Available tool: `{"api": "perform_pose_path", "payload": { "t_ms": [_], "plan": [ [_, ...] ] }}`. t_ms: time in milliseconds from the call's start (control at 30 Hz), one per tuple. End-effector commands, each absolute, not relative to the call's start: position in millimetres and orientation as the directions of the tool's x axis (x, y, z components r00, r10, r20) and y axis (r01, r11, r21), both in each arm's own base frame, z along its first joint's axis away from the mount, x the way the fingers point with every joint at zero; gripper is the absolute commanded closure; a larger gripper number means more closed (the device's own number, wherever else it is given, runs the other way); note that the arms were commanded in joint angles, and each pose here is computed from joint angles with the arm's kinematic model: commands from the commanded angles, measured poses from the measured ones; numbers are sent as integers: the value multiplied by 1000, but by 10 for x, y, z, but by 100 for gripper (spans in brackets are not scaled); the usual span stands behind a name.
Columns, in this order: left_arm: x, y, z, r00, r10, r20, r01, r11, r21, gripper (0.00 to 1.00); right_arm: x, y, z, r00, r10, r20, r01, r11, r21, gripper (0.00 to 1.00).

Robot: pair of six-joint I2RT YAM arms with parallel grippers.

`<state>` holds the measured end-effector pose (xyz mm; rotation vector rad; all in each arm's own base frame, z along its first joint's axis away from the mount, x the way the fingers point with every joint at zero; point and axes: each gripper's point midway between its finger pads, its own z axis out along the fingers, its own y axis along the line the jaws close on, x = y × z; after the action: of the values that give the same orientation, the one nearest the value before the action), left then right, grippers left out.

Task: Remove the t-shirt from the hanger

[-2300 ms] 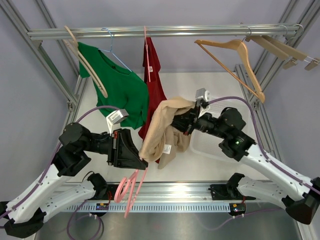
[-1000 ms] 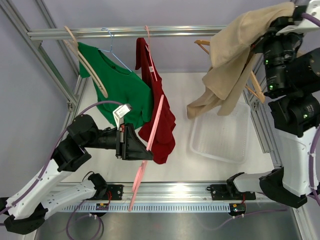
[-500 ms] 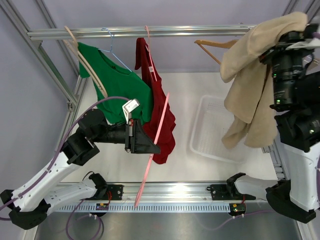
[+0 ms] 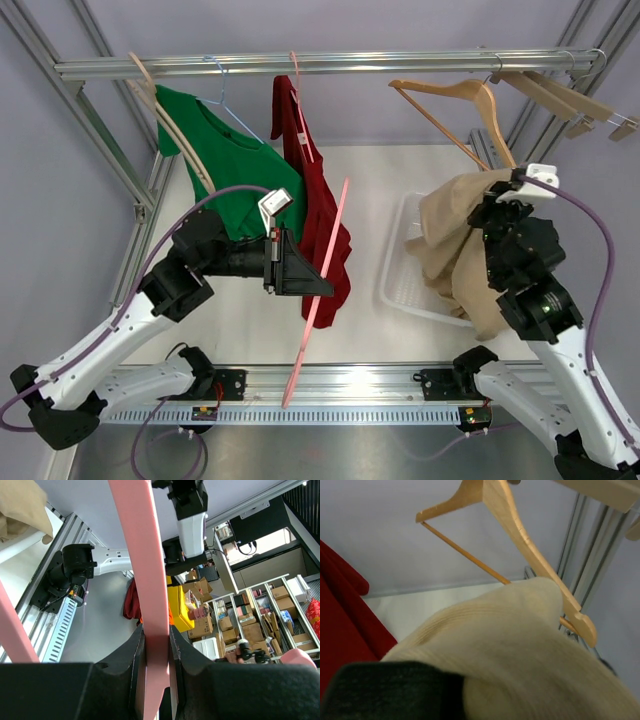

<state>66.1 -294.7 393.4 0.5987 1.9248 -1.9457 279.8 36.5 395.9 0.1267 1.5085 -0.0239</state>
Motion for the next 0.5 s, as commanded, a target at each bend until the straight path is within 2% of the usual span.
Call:
{"api": "perform_pose_path", "payload": {
  "t_ms": [0, 67, 100, 167, 200, 300, 467],
  "plan": [
    [648, -2962, 4155, -827, 25, -561, 557, -90, -825, 100, 2529, 142, 4774, 308, 214, -927, 107, 960, 257, 100],
    [667, -2980, 4136, -829, 26, -559, 556, -84, -827, 100, 2586, 219, 4991, 295, 175, -939, 82, 975, 208, 100],
    [676, -2985, 4132, -828, 24, -560, 556, -82, -827, 100, 2453, 190, 5355, 343, 192, -919, 51, 974, 223, 100],
    [690, -2996, 4115, -828, 21, -560, 557, -82, -827, 100, 2526, 326, 5617, 345, 180, -921, -4, 982, 190, 100],
    [693, -3001, 4127, -827, 15, -561, 558, -90, -825, 100, 2379, 305, 5938, 383, 194, -903, -39, 980, 194, 100],
    [692, -3011, 4103, -831, 17, -555, 552, -95, -829, 100, 2449, 366, 6263, 414, 167, -895, -50, 986, 161, 100],
    [681, -3005, 4092, -831, 24, -556, 551, -98, -828, 100, 2659, 395, 6218, 394, 117, -912, -1, 992, 127, 100]
  ]
}}
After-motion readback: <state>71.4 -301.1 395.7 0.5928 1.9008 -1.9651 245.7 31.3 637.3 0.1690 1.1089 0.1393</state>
